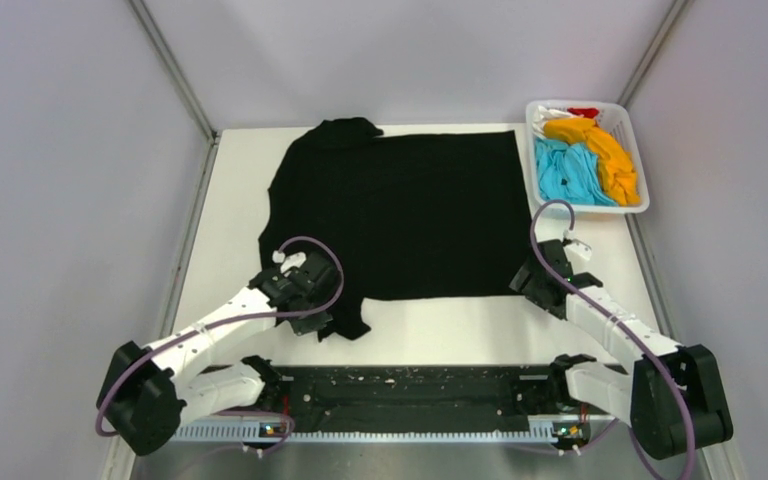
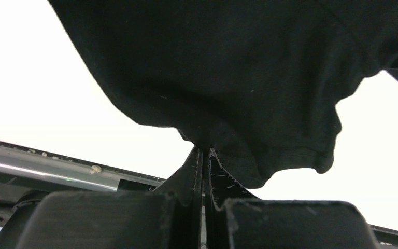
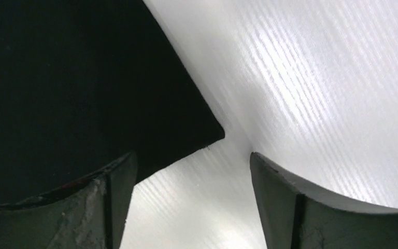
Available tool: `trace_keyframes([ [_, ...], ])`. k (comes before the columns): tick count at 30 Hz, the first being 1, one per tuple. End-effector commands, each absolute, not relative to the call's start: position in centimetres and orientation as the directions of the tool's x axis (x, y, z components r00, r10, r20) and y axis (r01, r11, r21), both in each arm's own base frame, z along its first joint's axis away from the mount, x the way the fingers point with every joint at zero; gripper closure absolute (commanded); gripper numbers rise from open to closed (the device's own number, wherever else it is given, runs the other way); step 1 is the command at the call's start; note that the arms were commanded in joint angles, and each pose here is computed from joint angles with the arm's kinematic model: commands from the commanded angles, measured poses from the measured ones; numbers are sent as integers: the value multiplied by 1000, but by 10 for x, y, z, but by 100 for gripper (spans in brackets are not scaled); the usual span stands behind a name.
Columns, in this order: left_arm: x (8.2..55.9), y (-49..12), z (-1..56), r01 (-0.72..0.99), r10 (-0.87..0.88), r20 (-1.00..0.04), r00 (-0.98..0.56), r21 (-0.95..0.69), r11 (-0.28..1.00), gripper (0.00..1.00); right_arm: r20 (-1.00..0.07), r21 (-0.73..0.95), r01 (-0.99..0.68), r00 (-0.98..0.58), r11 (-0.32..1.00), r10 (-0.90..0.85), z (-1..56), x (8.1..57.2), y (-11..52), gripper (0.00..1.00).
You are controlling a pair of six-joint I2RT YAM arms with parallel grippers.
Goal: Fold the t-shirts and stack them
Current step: Grab the side of the flattened tshirt closest away from the robot with both arms
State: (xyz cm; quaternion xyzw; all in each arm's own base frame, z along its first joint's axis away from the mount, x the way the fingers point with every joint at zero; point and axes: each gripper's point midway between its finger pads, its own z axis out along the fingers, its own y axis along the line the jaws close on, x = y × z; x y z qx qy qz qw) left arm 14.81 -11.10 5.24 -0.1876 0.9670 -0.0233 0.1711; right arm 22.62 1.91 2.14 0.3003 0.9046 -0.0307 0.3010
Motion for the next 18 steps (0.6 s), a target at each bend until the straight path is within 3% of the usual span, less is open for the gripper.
trace_keyframes([
  [1,162,-123,76,-326,-392,-382,-837,-226,918,100,-581,194,575,-585,795,565,22,239,23,30],
  [5,156,-124,85,-298,-385,-384,-839,-269,916,100,-581,195,572,-587,796,564,16,242,24,49],
  [8,145,-123,85,-287,-373,-353,-858,-274,918,100,-560,193,561,-611,805,560,12,240,28,71],
  [13,122,-111,82,-327,-384,-290,-877,-226,918,100,-537,130,585,-637,800,553,15,220,20,100],
  [18,97,-99,89,-384,-423,-225,-878,-197,902,100,-470,121,615,-655,779,591,29,189,21,100],
])
